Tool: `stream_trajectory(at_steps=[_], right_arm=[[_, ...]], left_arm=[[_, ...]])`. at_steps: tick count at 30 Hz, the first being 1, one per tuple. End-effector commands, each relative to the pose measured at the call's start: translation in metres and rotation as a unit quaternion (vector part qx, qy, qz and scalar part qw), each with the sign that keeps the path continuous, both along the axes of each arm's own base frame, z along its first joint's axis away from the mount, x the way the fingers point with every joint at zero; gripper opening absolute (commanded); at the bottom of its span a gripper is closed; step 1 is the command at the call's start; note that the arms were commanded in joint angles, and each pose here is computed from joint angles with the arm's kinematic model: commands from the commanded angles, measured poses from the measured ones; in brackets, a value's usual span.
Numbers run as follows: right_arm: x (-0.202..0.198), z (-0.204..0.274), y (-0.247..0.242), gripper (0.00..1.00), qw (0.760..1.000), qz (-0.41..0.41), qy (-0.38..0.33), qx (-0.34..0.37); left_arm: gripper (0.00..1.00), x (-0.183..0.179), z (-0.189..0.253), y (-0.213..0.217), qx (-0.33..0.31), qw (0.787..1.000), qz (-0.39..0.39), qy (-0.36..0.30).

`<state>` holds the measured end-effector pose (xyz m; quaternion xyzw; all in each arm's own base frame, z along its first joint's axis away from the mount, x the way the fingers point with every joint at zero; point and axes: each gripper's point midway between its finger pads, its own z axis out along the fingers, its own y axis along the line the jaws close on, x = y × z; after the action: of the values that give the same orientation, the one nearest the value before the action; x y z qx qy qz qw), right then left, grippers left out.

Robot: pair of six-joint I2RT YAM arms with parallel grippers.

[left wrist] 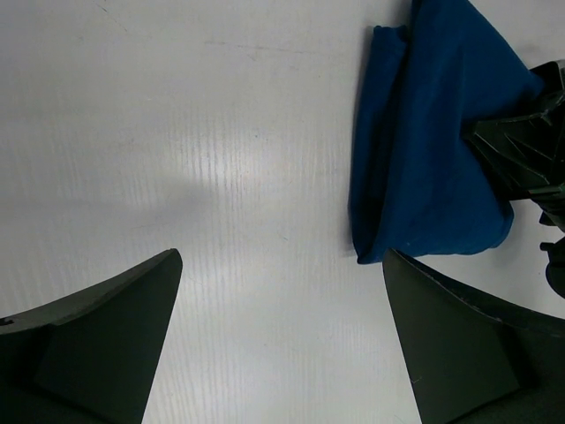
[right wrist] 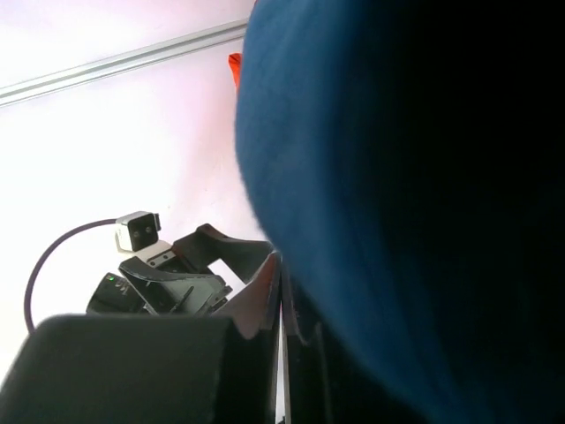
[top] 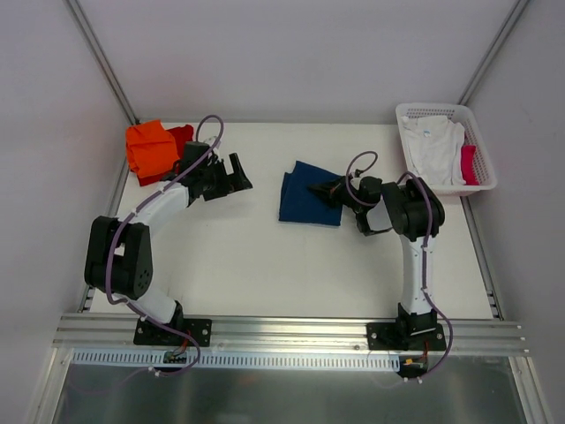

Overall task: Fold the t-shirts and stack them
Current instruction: Fold the long partially folded tshirt into a neat square

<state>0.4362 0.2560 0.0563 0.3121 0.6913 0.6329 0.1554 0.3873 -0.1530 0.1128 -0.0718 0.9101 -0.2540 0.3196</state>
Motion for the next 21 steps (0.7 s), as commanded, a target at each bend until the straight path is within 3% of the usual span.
stream_trajectory(at_steps=[1,12,17,21], right_arm=[[-0.006,0.076,0.009,0.0,0.991,0.027,-0.114,0.065],[-0.038,0.182,0.02,0.0,0.971,0.075,-0.215,0.077],[-0.062,0.18,0.041,0.0,0.97,0.098,-0.211,0.077],[-0.075,0.143,0.067,0.0,0.974,0.119,-0.176,0.075]], left_arm=[[0.99,-0.001,0.021,-0.002,-0.016,1.0,-0.001,-0.026],[0.99,-0.009,0.023,-0.003,-0.025,0.999,0.0,-0.025],[0.99,-0.01,0.023,-0.002,-0.027,0.999,0.002,-0.027],[0.99,-0.013,0.024,-0.002,-0.026,0.999,0.001,-0.029]])
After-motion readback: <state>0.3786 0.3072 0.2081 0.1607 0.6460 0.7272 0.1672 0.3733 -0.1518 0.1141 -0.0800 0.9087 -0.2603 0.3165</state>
